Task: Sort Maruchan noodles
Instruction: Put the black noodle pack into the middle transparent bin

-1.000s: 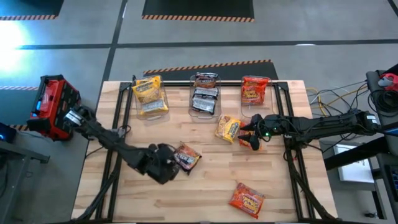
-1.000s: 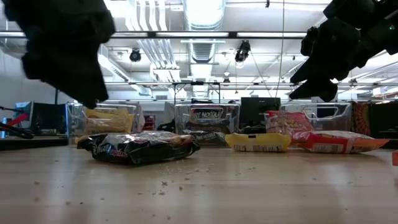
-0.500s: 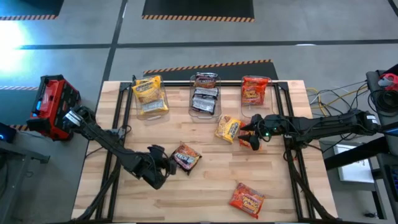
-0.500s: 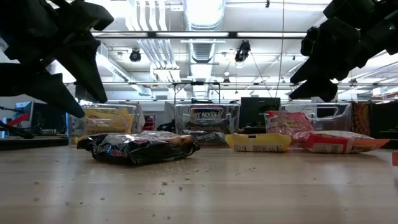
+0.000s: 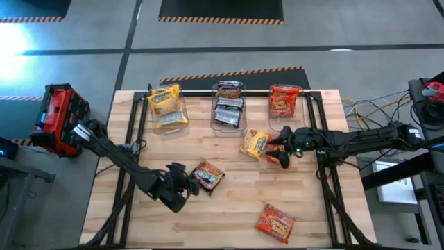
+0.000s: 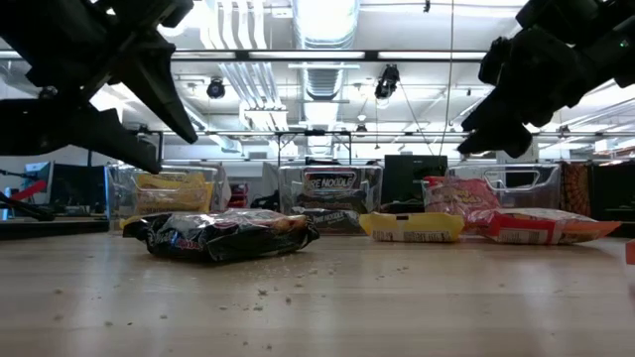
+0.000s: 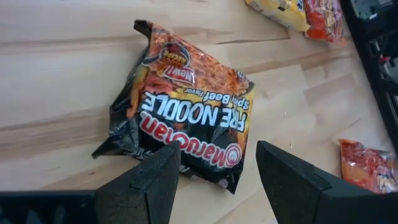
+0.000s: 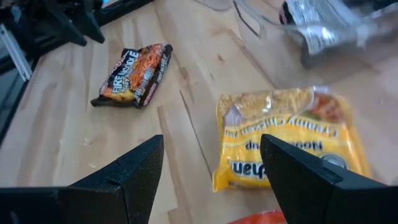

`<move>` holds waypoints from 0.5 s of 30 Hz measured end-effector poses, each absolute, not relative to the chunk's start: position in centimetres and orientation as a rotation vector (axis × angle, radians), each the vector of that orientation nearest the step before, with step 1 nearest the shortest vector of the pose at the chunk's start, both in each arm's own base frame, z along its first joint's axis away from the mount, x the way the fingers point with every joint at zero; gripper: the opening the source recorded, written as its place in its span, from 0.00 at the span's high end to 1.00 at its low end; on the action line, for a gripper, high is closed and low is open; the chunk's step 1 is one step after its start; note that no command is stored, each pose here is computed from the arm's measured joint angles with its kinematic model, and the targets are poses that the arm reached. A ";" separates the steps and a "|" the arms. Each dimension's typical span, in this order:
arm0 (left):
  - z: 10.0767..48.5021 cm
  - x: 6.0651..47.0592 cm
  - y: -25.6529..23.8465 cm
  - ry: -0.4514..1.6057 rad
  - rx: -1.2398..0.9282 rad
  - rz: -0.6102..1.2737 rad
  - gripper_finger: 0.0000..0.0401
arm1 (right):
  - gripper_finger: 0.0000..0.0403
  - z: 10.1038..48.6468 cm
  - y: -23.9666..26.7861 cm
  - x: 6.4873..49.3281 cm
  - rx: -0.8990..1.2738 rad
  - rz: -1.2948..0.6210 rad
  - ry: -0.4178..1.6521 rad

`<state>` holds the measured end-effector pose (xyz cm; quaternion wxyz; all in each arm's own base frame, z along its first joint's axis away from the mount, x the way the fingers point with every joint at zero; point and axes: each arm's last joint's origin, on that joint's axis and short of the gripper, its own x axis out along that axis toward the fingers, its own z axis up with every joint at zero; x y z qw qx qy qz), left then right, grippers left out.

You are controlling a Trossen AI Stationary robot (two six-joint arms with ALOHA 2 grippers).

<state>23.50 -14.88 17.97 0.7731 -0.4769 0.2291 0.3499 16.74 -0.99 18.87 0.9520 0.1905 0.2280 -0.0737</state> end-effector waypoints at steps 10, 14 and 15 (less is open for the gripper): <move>15.1 24.3 -16.1 0.565 -1.163 0.811 0.52 | 0.36 18.9 -1.0 16.7 0.080 -0.074 0.480; 14.1 24.3 -16.3 0.581 -1.179 0.841 0.52 | 0.36 18.9 -1.0 16.7 -0.339 0.027 0.489; 13.9 24.4 -16.3 0.584 -1.179 0.844 0.52 | 0.36 18.9 -1.0 16.7 -0.412 0.046 0.488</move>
